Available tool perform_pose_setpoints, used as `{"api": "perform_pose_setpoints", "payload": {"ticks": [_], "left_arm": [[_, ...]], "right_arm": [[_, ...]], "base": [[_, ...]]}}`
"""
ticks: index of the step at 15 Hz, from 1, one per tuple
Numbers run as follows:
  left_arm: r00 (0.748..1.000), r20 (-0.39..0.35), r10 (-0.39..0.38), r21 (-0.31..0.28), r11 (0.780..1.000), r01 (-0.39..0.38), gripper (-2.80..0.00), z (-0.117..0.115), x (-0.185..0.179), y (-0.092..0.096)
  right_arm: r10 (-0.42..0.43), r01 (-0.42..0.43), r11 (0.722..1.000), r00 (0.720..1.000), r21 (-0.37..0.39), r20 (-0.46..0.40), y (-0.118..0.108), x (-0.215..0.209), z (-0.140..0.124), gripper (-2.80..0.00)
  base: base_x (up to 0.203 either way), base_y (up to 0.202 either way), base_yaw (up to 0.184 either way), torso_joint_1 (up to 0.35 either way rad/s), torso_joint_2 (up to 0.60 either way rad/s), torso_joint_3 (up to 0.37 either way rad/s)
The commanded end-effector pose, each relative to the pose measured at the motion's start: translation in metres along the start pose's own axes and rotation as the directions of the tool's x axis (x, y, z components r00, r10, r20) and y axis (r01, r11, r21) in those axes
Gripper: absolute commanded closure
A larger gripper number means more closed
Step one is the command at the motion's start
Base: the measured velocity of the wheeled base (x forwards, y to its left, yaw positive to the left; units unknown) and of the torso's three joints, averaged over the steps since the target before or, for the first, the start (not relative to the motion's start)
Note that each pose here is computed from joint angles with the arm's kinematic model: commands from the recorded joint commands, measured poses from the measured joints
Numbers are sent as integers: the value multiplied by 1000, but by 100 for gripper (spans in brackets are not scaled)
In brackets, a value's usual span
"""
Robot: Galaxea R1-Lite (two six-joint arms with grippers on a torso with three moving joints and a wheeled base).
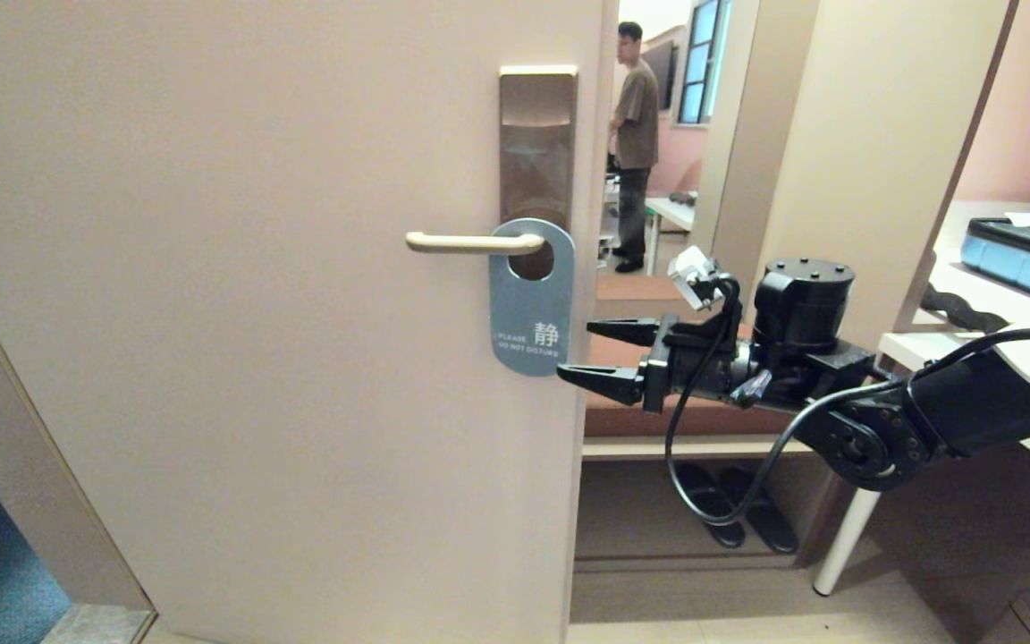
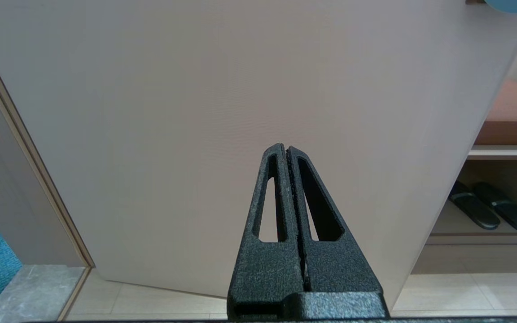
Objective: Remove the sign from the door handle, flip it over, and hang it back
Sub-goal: Take down the sign
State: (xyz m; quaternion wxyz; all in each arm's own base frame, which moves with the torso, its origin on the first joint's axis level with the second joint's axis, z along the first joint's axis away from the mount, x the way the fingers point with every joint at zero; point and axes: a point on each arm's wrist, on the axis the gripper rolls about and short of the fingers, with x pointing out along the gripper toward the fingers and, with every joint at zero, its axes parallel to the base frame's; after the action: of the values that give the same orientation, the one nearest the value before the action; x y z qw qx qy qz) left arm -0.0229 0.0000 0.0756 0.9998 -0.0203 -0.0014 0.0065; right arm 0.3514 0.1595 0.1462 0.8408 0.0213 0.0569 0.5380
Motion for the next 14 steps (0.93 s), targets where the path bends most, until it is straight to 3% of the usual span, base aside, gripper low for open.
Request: {"api": "perform_pose_setpoints", "payload": {"ticks": [1, 10, 14], "left_arm": [[1000, -1, 1, -1, 1000, -1, 0, 0, 0, 0], [1000, -1, 1, -1, 1000, -1, 0, 0, 0, 0], [1000, -1, 1, -1, 1000, -1, 0, 0, 0, 0]], "right_arm": [[5, -5, 1000, 1000, 1, 16, 0, 1, 5, -280], [25, -25, 1000, 999, -1, 23, 6, 0, 10, -280], [101, -102, 995, 994, 6, 32, 17, 1, 18, -280]], "base": [[0, 0, 0, 0, 0, 0], [0, 0, 0, 0, 0, 0], [0, 0, 0, 0, 0, 0]]}}
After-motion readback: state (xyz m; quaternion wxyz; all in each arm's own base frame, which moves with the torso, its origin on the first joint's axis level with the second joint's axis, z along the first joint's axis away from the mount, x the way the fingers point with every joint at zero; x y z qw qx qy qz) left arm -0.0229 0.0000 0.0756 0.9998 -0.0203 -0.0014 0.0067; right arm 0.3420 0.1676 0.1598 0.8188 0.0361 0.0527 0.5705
